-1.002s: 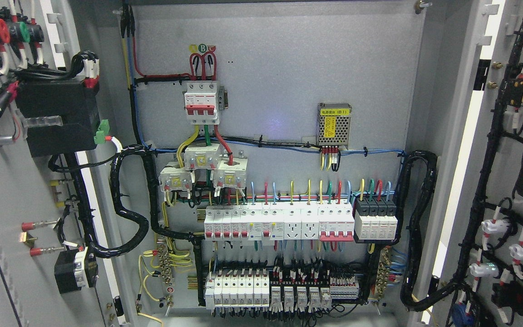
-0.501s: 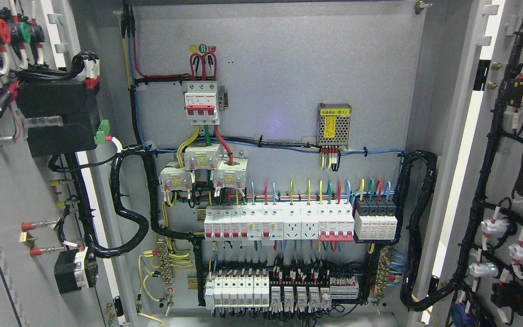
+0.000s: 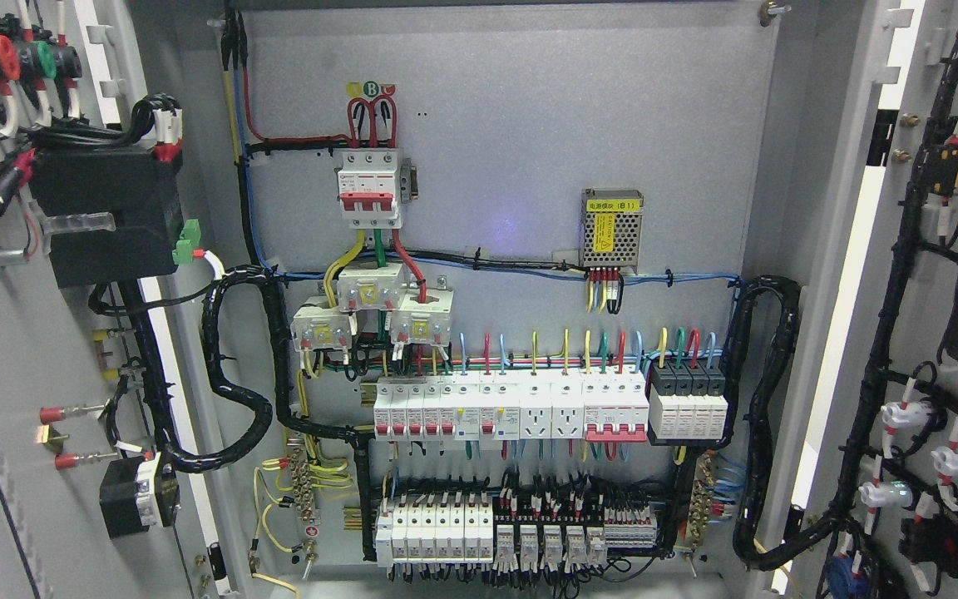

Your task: Open door with both hands

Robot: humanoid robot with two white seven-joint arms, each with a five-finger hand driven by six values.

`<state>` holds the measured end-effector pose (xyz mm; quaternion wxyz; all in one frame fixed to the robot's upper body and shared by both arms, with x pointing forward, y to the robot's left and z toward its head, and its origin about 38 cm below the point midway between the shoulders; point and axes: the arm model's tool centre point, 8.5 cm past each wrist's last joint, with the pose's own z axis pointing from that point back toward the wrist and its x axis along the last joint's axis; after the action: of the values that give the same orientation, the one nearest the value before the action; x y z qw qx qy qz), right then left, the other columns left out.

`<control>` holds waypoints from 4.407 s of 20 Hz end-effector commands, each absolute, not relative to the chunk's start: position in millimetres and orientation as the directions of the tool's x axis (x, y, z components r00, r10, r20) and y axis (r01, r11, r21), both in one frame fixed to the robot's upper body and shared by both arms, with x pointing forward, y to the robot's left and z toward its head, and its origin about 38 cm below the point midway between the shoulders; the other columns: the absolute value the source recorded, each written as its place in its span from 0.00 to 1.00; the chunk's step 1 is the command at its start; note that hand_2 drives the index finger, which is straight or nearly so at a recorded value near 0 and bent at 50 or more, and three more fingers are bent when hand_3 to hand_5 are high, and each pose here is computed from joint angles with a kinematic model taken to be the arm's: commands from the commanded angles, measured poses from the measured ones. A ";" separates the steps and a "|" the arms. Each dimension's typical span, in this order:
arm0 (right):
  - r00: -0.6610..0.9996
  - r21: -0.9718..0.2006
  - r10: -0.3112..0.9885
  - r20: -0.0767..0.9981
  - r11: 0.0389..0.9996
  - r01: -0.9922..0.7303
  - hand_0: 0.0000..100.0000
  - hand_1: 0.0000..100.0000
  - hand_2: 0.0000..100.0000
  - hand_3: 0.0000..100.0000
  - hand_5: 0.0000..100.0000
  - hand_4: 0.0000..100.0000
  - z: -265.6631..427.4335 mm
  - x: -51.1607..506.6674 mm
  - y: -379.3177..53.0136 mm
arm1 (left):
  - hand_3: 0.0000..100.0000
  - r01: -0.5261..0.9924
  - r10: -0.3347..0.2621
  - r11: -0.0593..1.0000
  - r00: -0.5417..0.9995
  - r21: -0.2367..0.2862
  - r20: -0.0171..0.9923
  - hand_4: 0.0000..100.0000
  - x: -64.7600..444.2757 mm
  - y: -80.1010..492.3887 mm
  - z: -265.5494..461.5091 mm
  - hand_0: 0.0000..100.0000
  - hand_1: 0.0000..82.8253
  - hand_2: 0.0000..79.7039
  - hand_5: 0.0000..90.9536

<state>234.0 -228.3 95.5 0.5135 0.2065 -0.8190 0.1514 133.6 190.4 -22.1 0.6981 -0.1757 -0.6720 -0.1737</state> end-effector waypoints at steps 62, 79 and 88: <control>-0.653 -0.125 -0.159 0.740 0.922 -0.366 0.00 0.00 0.00 0.00 0.00 0.00 198.5 239.8 -332.1 | 0.00 0.192 0.117 0.977 -0.846 0.093 0.520 0.03 219.4 262.6 194.6 0.00 0.00 0.00 0.00; -0.671 -0.099 -0.137 0.729 0.948 -0.301 0.00 0.00 0.00 0.00 0.00 0.00 207.1 238.5 -357.6 | 0.00 0.069 0.033 0.996 -0.883 0.060 0.468 0.03 210.4 328.3 211.2 0.00 0.00 0.00 0.00; -0.657 -0.070 -0.154 0.738 0.951 -0.302 0.00 0.00 0.00 0.00 0.00 0.00 211.2 238.7 -370.3 | 0.00 0.006 -0.026 0.998 -0.876 0.064 0.482 0.03 209.2 361.6 211.6 0.00 0.00 0.00 0.00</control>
<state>237.4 -357.3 205.1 0.3926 0.1360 -0.9053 0.0881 227.8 324.8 195.8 0.3359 -0.0601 -0.9397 -0.0234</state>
